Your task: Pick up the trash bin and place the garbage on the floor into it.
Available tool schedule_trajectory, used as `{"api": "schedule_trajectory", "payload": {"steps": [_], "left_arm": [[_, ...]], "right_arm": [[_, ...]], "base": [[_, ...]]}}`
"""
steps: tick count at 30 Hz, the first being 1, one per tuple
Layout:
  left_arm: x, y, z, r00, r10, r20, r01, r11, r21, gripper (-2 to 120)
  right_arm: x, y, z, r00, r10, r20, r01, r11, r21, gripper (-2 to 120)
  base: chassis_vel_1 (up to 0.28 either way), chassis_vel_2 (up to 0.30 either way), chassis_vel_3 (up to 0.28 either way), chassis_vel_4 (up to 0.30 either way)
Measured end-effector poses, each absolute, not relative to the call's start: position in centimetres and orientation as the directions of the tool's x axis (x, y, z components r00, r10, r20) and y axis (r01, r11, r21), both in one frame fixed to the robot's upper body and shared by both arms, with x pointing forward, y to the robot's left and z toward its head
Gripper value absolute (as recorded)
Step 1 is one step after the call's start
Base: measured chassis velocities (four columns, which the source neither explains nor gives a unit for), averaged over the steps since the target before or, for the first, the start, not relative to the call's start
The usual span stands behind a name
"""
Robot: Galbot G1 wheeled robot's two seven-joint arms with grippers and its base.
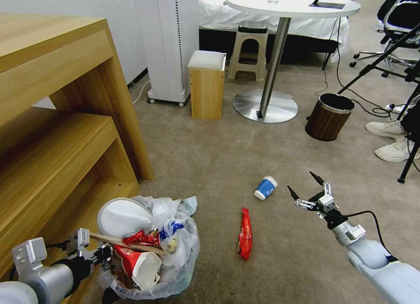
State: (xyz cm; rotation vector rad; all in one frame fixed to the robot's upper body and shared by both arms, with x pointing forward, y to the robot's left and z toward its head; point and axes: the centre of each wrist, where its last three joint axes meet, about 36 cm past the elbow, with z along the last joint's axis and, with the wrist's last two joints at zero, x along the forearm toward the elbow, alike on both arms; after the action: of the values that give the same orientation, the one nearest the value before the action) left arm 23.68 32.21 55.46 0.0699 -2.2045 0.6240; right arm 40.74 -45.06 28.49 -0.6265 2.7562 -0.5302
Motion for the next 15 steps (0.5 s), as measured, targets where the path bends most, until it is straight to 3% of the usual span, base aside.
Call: {"api": "schedule_trajectory", "payload": {"steps": [15], "left_arm": [[23.69,32.26,55.5,-0.659,0.155,0.736,-0.251,0.877,-0.409,0]], "right_arm": [[40.77,-44.53,28.59,-0.861,-0.477,-0.174,-0.376,0.83,-0.412,92]], "base": [[-0.035,0.028,0.032,-0.026]]}}
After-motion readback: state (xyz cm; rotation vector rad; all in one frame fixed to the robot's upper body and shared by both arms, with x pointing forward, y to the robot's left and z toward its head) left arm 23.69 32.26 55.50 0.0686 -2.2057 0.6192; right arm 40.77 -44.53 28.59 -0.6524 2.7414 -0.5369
